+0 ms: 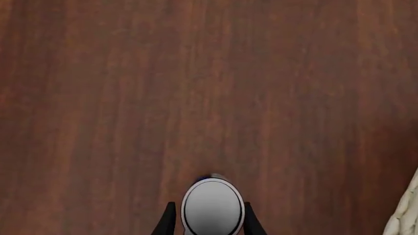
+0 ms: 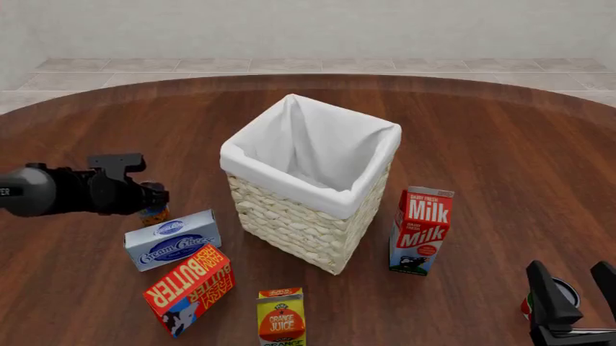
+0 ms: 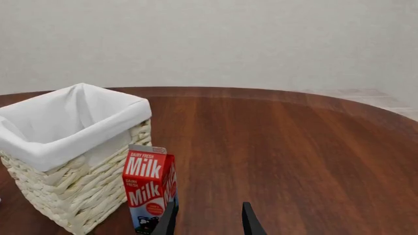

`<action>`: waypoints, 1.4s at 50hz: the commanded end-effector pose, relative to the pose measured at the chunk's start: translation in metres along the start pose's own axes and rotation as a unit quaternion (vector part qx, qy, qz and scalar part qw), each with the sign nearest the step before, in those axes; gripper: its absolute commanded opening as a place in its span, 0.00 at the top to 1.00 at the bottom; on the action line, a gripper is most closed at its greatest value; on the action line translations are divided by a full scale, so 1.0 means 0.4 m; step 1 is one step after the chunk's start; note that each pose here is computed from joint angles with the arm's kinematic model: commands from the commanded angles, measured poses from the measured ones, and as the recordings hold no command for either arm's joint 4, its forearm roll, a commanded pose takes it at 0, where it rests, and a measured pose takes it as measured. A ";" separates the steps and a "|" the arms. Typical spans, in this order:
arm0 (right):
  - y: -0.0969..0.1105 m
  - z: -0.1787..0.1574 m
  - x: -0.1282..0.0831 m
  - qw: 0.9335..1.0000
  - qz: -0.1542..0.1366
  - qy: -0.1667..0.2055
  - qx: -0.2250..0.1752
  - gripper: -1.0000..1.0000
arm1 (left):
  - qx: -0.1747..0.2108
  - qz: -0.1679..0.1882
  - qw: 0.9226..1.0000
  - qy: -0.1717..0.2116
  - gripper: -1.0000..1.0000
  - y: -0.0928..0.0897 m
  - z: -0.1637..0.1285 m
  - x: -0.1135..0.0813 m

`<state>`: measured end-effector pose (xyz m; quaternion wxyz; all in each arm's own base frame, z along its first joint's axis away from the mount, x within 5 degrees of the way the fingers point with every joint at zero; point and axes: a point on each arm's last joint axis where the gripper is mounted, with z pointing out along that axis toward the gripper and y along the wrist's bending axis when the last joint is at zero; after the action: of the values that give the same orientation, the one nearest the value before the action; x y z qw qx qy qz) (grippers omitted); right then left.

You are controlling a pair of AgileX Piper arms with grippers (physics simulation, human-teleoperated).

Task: Pick up the alphabet soup and the tomato sauce, and put them in the basket.

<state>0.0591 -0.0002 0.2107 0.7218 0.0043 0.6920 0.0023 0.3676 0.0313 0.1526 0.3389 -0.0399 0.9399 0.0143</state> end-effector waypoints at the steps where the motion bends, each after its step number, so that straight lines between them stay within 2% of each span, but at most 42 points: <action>1: 0.000 0.000 0.001 1.000 0.000 0.001 0.001 0.00 | 0.001 -0.003 1.000 0.001 1.00 -0.004 0.010 0.005; 12: 0.000 0.001 0.000 1.000 0.001 0.000 0.001 0.00 | 0.001 0.006 1.000 0.001 1.00 -0.003 0.003 -0.001; 29: 0.000 -0.003 0.000 1.000 0.001 -0.003 0.001 0.00 | 0.002 0.017 1.000 -0.015 1.00 -0.006 -0.052 -0.042; 40: 0.000 -0.002 -0.001 1.000 -0.001 -0.002 -0.001 0.00 | 0.010 0.023 0.999 -0.033 1.00 -0.029 -0.126 -0.069; 52: 0.000 0.002 -0.003 1.000 -0.005 -0.004 -0.001 0.00 | 0.030 0.035 0.997 -0.064 1.00 -0.077 -0.220 -0.101; 70: 0.001 -0.001 -0.002 1.000 -0.003 -0.005 -0.002 0.00 | 0.041 0.066 0.992 -0.099 1.00 -0.102 -0.324 -0.164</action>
<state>0.0594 0.0000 0.2119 0.7247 -0.0001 0.6891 0.0004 0.3427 -0.0056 0.2645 0.4066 0.0121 0.9135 -0.0012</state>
